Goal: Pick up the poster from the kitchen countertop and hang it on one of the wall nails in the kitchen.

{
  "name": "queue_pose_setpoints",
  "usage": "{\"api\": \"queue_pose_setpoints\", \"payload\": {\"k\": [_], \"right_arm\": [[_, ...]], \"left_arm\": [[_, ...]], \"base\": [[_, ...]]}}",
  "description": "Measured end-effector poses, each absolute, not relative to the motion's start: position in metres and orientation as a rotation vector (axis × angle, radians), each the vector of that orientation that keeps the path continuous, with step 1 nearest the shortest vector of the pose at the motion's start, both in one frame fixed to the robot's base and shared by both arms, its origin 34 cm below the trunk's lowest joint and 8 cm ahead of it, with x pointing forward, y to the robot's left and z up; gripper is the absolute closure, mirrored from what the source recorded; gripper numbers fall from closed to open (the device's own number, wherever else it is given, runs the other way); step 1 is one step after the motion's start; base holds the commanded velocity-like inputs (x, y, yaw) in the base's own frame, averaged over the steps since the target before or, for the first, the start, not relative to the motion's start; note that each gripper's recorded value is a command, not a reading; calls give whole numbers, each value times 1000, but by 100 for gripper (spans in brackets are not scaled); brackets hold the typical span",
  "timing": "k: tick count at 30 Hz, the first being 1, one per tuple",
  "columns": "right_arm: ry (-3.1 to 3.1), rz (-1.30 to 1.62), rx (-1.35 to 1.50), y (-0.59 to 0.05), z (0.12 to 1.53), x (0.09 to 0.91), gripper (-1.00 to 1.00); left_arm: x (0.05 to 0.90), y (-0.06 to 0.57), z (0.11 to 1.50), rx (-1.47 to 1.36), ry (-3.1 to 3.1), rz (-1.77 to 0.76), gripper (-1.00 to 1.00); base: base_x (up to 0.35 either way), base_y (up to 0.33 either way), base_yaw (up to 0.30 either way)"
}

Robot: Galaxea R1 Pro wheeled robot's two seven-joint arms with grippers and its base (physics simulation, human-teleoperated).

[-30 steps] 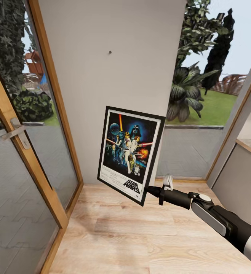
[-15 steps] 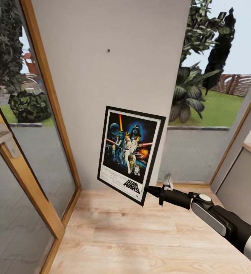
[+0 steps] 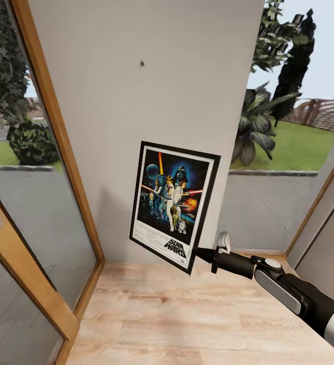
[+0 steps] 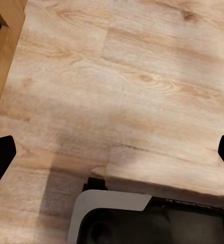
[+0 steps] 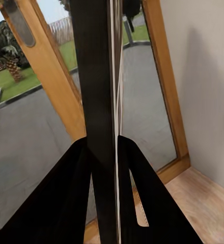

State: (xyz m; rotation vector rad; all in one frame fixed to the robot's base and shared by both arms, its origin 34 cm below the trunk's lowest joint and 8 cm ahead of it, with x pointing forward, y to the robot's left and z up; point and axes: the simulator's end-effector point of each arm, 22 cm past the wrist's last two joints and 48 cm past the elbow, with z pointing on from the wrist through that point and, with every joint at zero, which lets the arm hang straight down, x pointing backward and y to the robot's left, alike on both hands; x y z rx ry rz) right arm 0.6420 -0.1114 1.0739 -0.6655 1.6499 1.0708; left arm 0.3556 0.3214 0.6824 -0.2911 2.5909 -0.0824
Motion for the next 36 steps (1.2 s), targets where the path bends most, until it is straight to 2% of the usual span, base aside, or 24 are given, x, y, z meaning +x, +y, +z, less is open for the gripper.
{"api": "queue_pose_setpoints", "payload": {"k": [5,23,32,36], "right_arm": [[1650,1071,-666,-111,1074,642,100],[1726,1113,-656,-112,1076,644,100],[1741,1109,-752,-112,1223,694,100],[1692,1157,-831,-106,1264,688,100]], "left_arm": [[356,321,682,-291,2591,-82,-100],[334,334,673,-289,2578,-45,-100],[334,334,673,-288,2579,-45,-100],[334,334,673,-287,2578,-45,-100]], "base": [[274,0,0],[2,0,0],[0,0,0],[0,0,0]]}}
